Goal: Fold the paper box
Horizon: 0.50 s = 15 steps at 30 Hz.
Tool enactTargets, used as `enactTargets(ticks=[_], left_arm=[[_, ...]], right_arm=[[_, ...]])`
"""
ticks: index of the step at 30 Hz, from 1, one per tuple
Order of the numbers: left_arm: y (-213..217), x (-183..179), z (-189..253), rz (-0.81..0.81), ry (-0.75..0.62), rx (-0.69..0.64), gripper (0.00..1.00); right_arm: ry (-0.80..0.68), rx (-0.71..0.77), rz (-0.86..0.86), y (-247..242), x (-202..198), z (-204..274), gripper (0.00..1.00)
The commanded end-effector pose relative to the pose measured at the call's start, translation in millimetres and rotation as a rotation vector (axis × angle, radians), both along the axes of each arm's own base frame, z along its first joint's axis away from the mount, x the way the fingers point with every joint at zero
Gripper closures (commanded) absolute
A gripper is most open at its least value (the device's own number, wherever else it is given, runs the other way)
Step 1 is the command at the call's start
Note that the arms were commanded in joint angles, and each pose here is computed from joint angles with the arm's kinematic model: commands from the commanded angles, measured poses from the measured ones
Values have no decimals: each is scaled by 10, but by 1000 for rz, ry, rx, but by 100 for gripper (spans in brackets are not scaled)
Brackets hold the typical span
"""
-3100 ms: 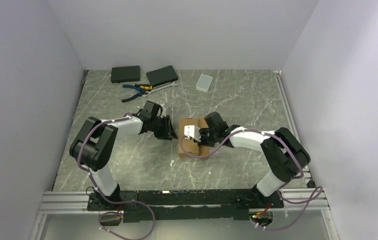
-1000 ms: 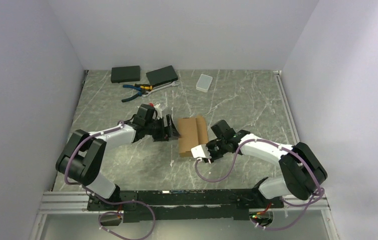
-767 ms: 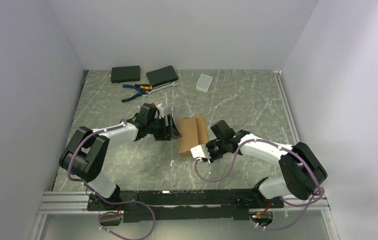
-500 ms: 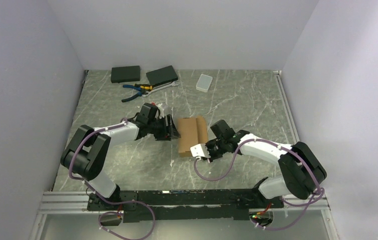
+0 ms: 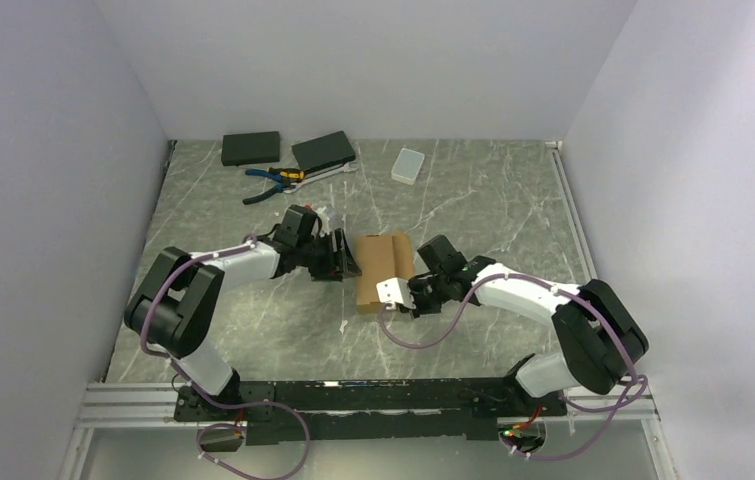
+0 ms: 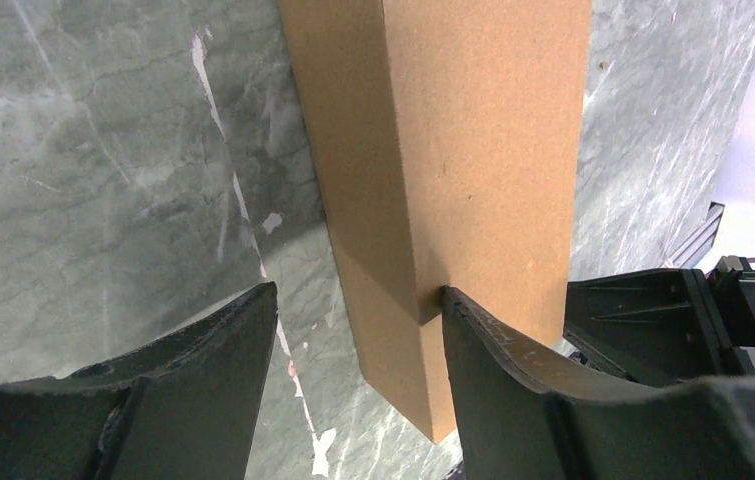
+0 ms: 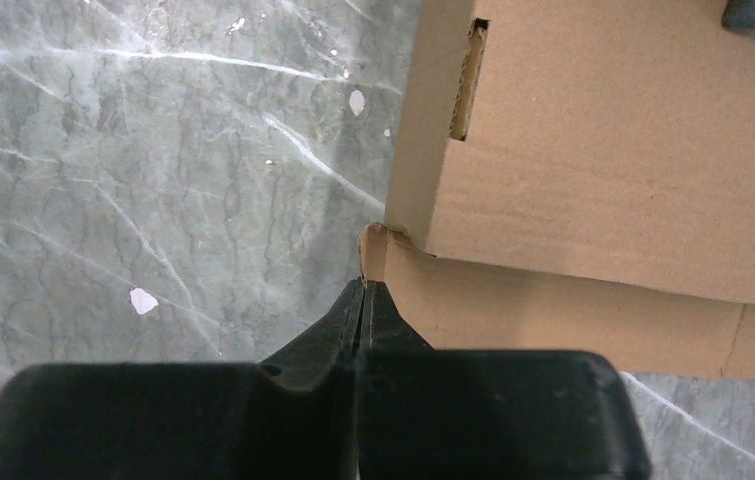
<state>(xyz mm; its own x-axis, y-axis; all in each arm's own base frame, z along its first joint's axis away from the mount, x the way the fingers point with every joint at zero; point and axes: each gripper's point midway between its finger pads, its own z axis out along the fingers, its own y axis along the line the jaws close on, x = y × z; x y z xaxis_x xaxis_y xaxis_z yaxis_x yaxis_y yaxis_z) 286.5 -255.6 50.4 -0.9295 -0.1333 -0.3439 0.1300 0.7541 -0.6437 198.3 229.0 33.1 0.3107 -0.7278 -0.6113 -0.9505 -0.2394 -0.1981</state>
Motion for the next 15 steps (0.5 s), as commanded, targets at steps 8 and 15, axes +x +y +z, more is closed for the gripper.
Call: enactTargets(ticks=[8,15], left_arm=[[-47,38,-6,-44,-2,26,35],[-16,36,-34,-49,4,49,35]], right_arm=[[49,-5,-106,120,170,105,100],[70,-17,-131,111,181,93,100]])
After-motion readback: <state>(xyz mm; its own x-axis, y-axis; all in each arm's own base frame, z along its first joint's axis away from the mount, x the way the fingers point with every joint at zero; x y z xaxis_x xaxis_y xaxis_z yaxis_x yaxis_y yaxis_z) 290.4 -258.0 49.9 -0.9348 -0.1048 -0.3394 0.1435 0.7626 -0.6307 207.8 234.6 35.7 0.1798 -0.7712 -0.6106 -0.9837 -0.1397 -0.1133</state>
